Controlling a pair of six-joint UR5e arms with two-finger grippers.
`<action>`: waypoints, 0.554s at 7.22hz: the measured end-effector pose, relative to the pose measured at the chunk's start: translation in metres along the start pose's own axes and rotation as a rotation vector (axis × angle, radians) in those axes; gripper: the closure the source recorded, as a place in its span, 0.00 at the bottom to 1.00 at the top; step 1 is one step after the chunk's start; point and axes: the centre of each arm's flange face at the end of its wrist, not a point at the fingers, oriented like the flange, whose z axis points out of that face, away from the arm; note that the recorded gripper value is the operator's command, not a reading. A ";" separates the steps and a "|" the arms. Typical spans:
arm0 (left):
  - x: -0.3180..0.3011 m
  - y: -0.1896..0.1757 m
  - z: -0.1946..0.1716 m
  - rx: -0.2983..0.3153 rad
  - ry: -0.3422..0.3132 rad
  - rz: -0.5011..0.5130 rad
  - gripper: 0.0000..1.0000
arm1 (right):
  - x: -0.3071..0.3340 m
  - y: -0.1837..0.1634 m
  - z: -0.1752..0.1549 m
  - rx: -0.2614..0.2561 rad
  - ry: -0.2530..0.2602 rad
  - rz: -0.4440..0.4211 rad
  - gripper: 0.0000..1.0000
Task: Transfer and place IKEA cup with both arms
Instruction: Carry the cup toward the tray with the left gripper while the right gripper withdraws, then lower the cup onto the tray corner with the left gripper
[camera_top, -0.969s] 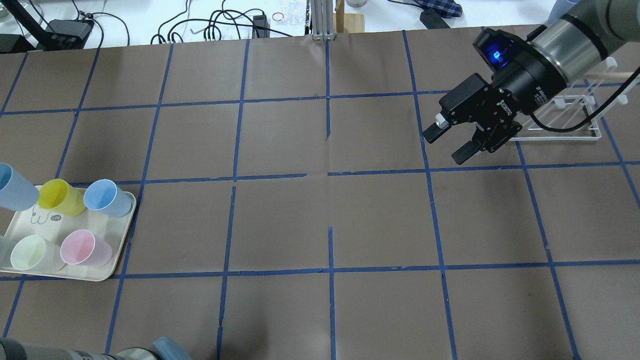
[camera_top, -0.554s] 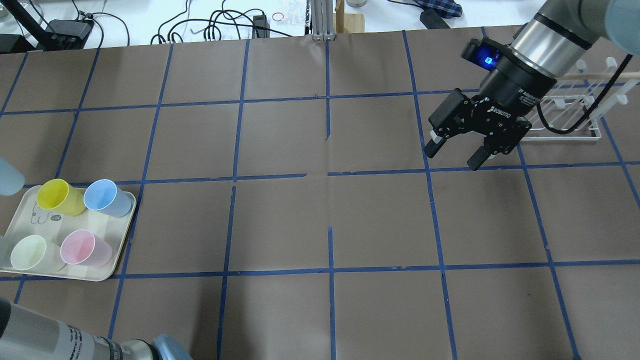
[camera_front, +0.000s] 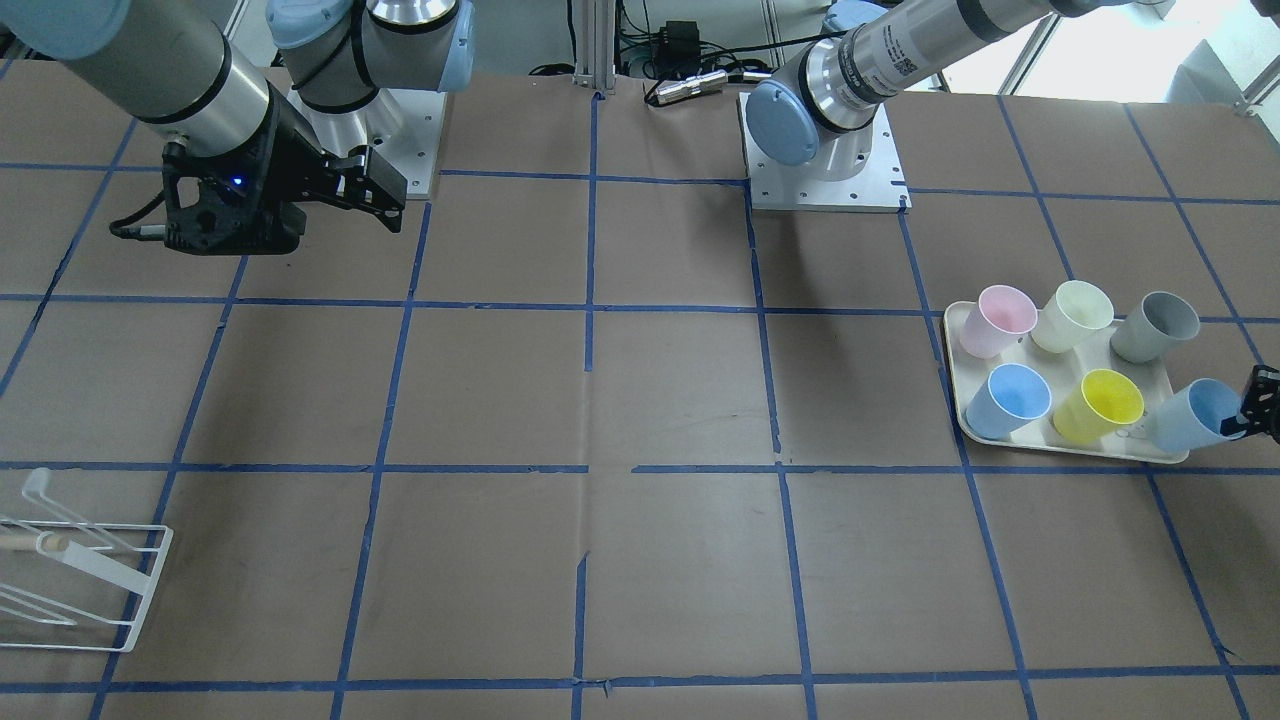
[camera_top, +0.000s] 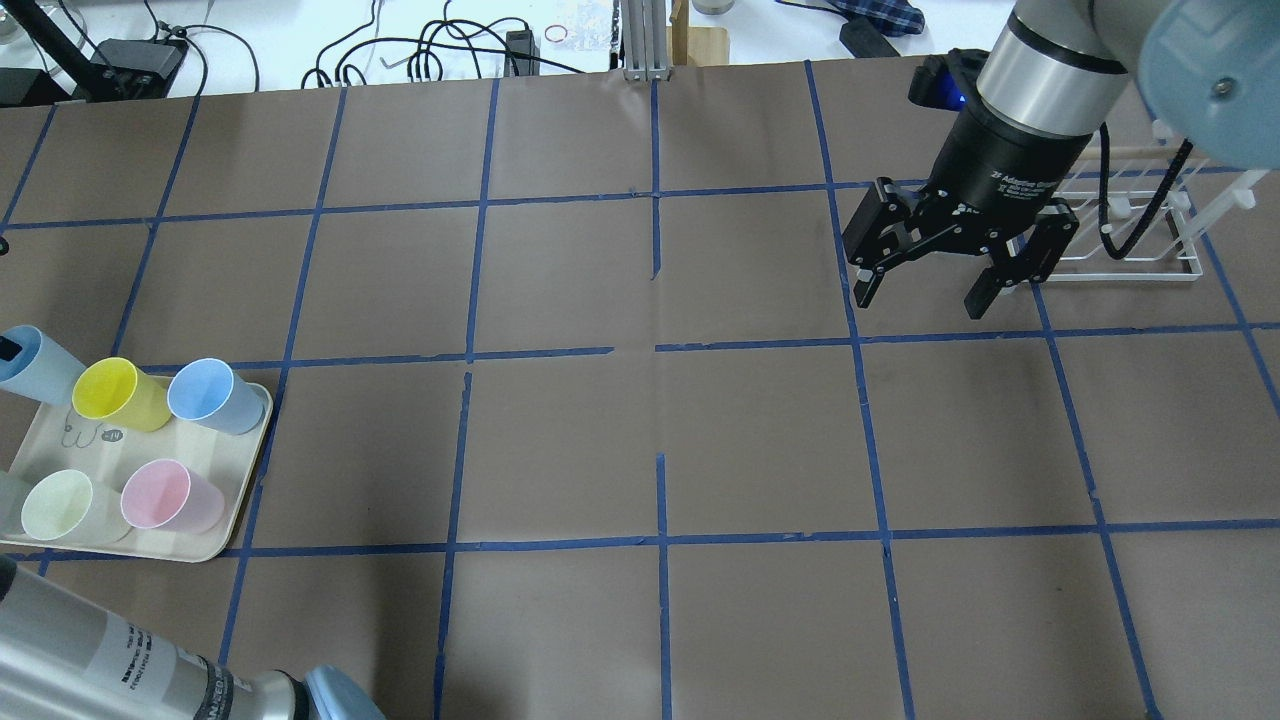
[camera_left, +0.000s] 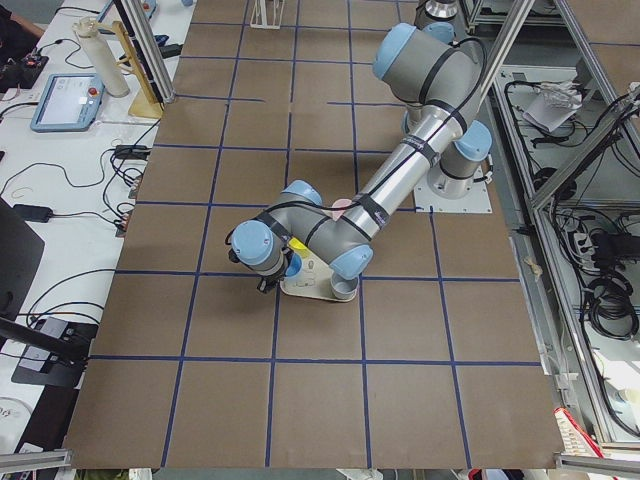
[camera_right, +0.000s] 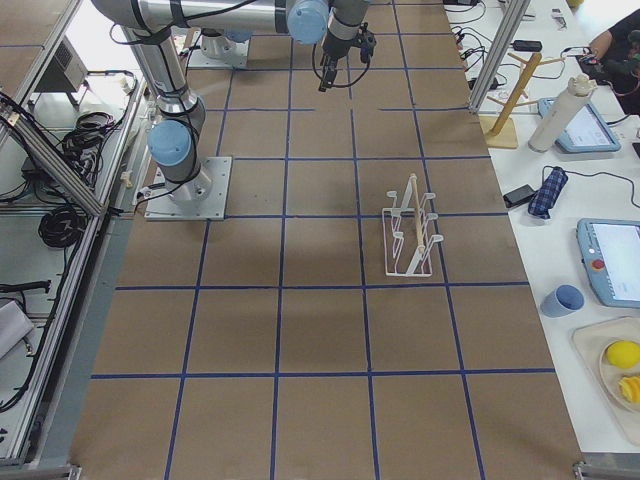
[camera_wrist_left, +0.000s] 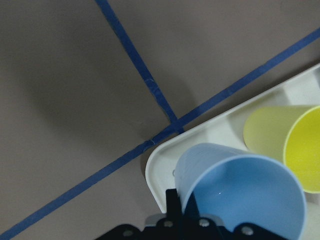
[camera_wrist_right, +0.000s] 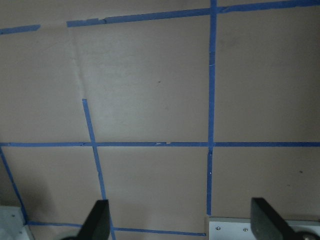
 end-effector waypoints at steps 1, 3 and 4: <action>-0.002 0.003 0.005 0.000 0.005 0.003 1.00 | 0.002 0.005 -0.007 0.030 0.045 0.036 0.00; -0.004 0.005 0.009 -0.009 0.011 0.001 1.00 | 0.005 0.007 -0.021 0.121 0.086 0.081 0.00; -0.004 0.005 0.012 -0.011 0.014 -0.001 1.00 | 0.004 0.006 -0.028 0.169 0.101 0.090 0.00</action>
